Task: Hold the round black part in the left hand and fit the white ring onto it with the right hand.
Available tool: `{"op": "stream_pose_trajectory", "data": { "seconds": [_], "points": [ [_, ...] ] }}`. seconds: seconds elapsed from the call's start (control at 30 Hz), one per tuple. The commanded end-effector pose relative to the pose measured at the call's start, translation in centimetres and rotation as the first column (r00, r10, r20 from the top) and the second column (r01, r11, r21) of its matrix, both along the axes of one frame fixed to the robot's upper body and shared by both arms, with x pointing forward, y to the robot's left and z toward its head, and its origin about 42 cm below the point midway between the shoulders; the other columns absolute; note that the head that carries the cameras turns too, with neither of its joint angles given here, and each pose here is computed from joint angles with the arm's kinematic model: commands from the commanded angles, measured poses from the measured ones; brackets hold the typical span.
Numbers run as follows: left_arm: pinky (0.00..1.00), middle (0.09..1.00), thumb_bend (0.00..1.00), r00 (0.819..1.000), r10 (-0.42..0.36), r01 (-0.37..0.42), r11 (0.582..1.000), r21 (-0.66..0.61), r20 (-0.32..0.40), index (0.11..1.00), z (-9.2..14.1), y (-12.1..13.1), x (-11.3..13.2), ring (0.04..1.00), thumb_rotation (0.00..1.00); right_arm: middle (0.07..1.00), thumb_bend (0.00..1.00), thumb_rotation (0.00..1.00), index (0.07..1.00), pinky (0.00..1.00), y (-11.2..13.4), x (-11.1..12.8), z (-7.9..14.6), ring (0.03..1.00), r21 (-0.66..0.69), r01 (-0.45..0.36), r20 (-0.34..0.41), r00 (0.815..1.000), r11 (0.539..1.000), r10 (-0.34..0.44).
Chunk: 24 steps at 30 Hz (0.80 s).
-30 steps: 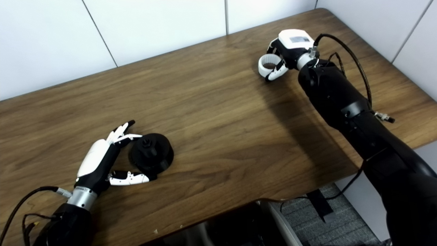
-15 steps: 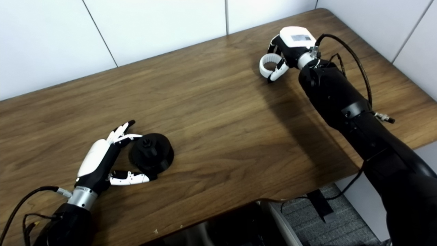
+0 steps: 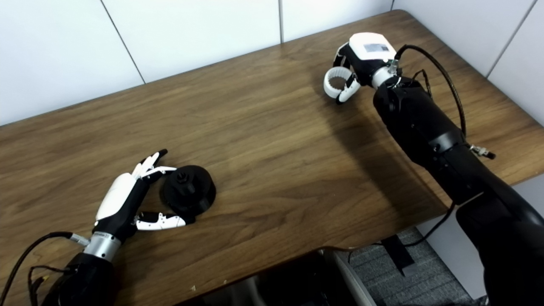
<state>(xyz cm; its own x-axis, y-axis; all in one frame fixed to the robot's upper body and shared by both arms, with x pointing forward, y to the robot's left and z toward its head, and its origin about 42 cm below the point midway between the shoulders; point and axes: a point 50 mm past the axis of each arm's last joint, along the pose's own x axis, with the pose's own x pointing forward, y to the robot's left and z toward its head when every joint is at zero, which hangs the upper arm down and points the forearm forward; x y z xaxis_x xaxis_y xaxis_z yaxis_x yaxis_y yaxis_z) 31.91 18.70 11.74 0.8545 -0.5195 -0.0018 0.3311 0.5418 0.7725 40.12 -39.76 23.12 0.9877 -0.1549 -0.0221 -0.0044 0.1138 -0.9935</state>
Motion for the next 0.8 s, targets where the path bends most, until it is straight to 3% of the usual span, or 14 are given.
{"op": "stream_pose_trajectory", "data": {
  "seconds": [0.0, 0.77],
  "points": [
    [1.0, 1.0, 1.0, 1.0, 0.015, -0.015, 1.0, 0.01, 0.006, 0.687, 0.4, 0.4, 0.4, 1.0, 0.41, 0.459, 0.52, 0.01, 0.536, 1.0, -0.6, 0.6, 4.4, 0.714, -0.05, 0.013, 0.112, 0.994, 0.999, -0.007],
    [1.0, 1.0, 1.0, 1.0, 0.018, -0.018, 1.0, 0.012, 0.002, 0.689, 0.3, 0.5, 0.3, 1.0, 0.4, 0.476, 0.52, 0.01, 0.517, 1.0, 2.3, -1.0, 10.2, 0.693, -0.127, -0.079, 0.259, 0.96, 0.989, 0.11]
  ]
}}
